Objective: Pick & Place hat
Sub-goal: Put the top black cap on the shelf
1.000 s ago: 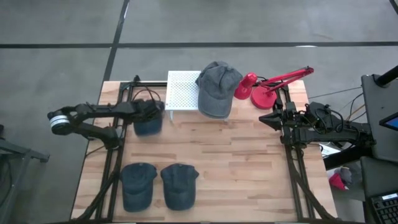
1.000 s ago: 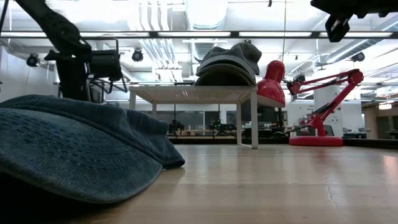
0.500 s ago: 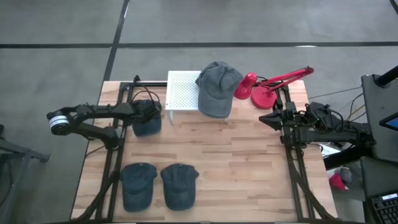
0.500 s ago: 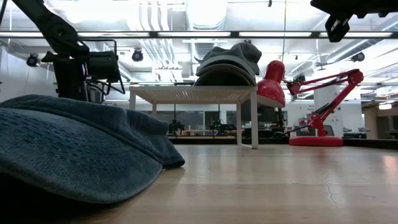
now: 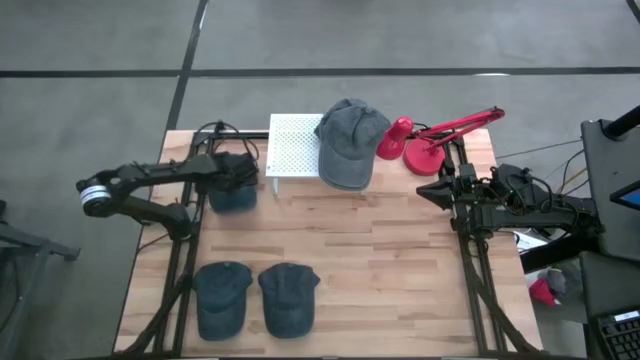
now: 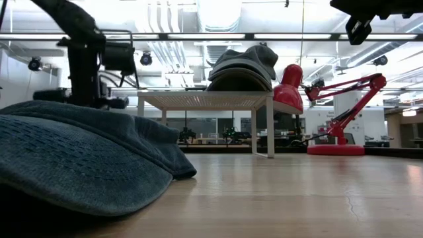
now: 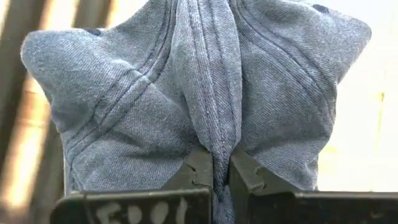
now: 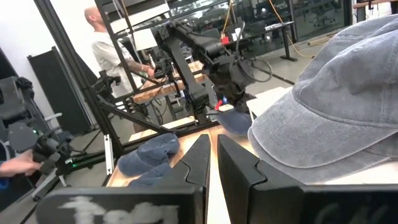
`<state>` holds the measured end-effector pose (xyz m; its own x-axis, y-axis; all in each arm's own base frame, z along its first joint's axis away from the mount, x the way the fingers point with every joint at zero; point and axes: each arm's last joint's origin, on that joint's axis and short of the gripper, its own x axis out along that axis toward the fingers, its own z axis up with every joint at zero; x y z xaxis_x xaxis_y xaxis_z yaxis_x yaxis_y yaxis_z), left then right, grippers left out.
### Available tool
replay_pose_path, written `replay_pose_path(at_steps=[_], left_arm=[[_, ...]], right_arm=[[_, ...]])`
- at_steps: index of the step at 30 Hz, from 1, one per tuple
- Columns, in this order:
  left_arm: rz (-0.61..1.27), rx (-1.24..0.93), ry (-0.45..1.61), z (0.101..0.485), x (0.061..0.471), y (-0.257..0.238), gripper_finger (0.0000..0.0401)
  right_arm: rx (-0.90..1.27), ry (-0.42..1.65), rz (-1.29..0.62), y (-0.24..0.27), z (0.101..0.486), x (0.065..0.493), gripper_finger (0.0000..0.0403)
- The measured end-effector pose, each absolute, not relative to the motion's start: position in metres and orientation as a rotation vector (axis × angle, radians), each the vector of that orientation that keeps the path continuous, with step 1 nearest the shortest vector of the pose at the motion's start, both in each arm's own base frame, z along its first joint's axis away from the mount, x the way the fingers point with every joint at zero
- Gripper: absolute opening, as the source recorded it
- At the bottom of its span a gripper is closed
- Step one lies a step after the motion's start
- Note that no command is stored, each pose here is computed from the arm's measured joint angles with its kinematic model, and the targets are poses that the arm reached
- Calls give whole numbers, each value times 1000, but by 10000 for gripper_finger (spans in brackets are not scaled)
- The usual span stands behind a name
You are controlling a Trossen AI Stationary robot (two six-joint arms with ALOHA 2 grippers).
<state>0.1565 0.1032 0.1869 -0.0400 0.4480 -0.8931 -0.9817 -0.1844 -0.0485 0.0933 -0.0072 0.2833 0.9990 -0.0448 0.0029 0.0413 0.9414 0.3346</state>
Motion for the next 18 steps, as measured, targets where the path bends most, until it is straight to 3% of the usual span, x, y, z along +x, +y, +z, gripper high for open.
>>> replay_pose_path(at_steps=[8, 18], left_arm=[[1611, -816, 774, 247, 161, 106, 11], [1606, -632, 533, 334, 170, 105, 11]], right_arm=[[341, -10, -44, -7, 283, 93, 28], [341, -10, -44, -7, 283, 93, 28]])
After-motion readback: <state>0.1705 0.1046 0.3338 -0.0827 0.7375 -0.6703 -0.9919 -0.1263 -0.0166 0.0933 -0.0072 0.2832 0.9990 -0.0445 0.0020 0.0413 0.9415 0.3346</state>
